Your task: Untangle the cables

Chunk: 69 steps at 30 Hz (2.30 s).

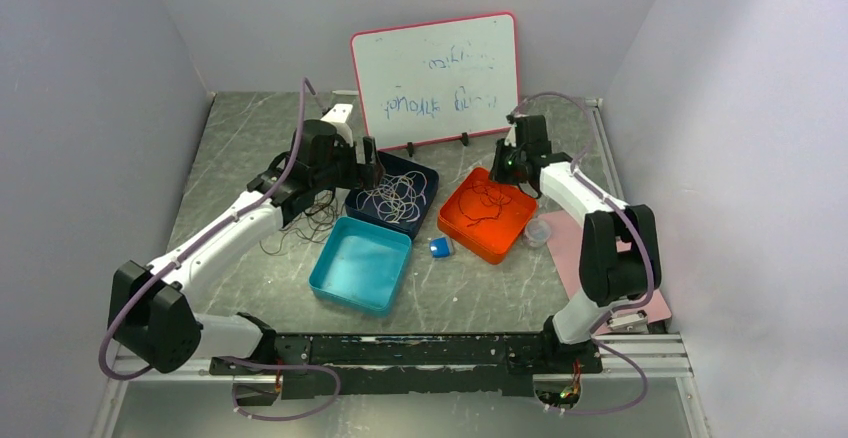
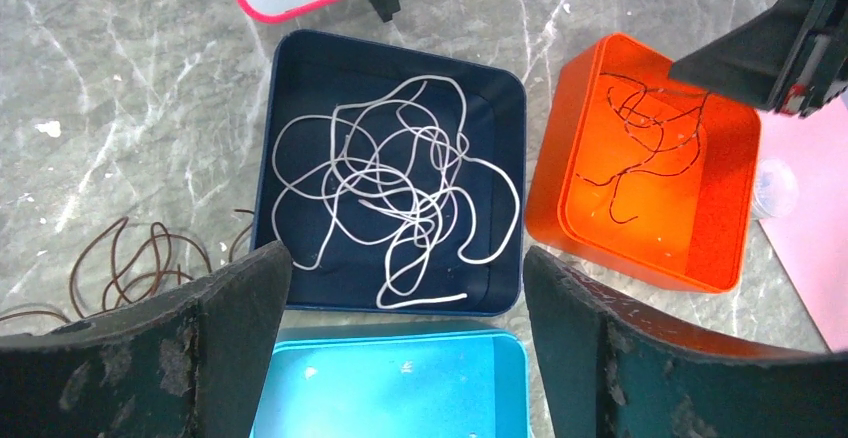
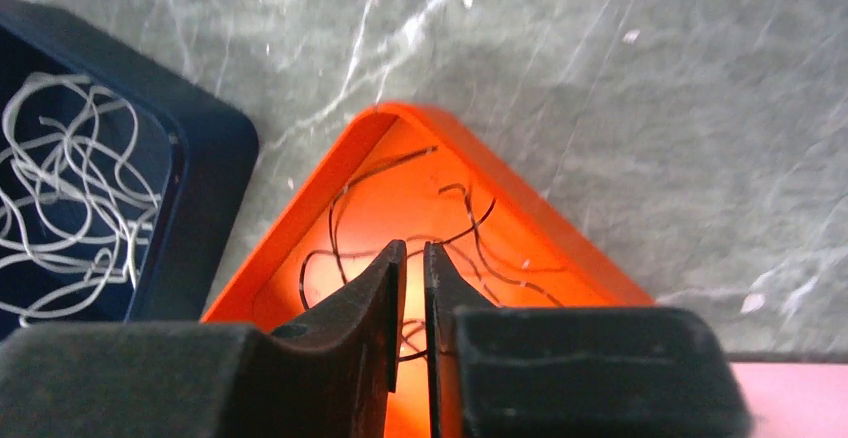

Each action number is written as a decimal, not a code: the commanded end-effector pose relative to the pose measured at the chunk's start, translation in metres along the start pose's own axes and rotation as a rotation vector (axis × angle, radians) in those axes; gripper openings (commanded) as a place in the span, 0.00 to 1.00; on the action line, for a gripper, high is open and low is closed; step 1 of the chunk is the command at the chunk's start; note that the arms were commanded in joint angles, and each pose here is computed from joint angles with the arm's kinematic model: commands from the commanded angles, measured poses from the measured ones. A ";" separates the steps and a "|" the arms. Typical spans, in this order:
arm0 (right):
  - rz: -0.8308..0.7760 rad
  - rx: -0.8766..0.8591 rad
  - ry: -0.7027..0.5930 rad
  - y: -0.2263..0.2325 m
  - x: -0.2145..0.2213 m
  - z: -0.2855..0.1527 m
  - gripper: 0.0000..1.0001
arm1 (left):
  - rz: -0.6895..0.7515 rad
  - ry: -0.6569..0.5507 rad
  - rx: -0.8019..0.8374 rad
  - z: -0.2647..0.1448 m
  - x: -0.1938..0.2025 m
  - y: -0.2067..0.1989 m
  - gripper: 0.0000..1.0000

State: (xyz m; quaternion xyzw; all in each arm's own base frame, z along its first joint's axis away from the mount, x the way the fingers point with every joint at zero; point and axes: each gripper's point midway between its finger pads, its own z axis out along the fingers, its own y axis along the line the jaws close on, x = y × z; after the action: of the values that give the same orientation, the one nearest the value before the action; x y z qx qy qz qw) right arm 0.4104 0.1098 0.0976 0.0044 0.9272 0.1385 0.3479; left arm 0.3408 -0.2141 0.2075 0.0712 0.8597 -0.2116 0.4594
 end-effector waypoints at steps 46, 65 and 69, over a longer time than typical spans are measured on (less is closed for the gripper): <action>-0.113 0.104 -0.216 0.025 -0.015 -0.068 0.41 | -0.075 0.011 0.054 0.018 0.006 -0.004 0.88; -0.237 -0.539 -0.396 0.144 -0.037 -0.125 0.49 | -0.146 -0.046 -0.143 -0.004 -0.008 0.050 0.87; -0.280 -0.514 -0.351 0.151 -0.025 -0.111 0.49 | -0.202 -0.015 -0.338 -0.025 0.008 0.092 0.86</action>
State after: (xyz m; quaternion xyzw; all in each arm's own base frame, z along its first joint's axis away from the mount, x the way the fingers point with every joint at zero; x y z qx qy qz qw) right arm 0.3491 0.2032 0.2357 -0.1510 0.7869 0.2992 0.5182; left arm 0.3573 -0.1662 0.1968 -0.0263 0.8692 -0.1834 0.4585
